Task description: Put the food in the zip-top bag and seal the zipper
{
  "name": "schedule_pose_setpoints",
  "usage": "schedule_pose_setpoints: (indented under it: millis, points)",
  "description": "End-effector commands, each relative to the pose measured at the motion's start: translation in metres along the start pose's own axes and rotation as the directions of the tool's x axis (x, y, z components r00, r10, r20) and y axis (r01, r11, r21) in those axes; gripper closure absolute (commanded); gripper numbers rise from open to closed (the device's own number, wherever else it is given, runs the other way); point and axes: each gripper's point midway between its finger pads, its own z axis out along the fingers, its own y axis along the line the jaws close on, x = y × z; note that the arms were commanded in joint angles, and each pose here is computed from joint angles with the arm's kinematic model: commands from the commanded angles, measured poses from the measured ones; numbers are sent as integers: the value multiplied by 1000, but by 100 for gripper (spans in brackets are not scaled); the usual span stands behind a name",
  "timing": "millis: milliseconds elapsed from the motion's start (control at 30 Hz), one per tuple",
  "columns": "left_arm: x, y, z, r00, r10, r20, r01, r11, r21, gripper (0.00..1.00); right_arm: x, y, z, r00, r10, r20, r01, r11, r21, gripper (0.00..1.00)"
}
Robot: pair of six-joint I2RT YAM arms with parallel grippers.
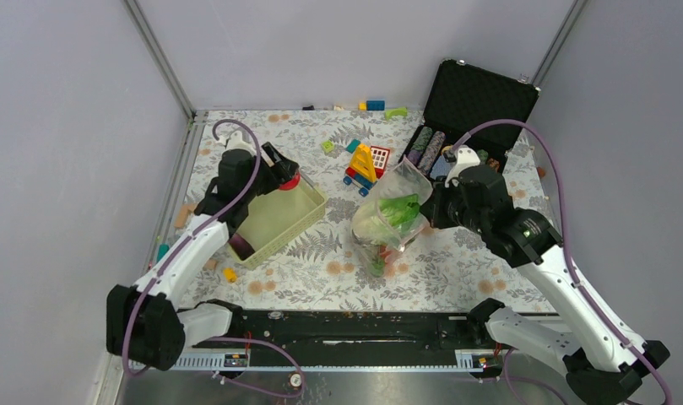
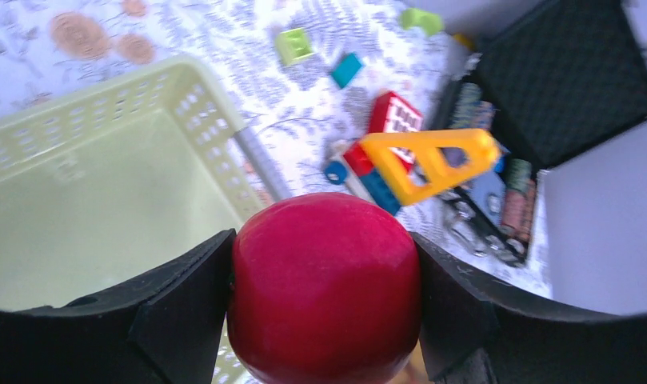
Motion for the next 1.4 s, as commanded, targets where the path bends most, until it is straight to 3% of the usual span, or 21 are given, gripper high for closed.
schedule_pose_setpoints:
  millis: [0, 300, 533, 767, 1133, 1367]
  points:
    - [-34, -65, -34, 996, 31, 82, -51, 967, 251, 67, -19, 22, -8, 998, 67, -4, -67, 996, -65, 100]
    - [-36, -188, -116, 981, 112, 160, -189, 747, 637, 69, -24, 54, -7, 988, 124, -92, -139, 975, -175, 100]
    - [-31, -248, -164, 947, 168, 275, -319, 596, 737, 69, -25, 55, -7, 986, 139, -94, -154, 973, -174, 100]
    - [3, -286, -176, 926, 268, 266, -367, 471, 802, 66, -23, 56, -5, 985, 133, -107, -150, 972, -180, 100]
    - [44, -294, -151, 879, 417, 233, -430, 478, 766, 51, -23, 56, -7, 987, 126, -100, -143, 972, -186, 100]
    - [51, -294, -144, 877, 433, 208, -423, 490, 762, 11, -23, 55, -6, 987, 124, -101, -141, 973, -183, 100]
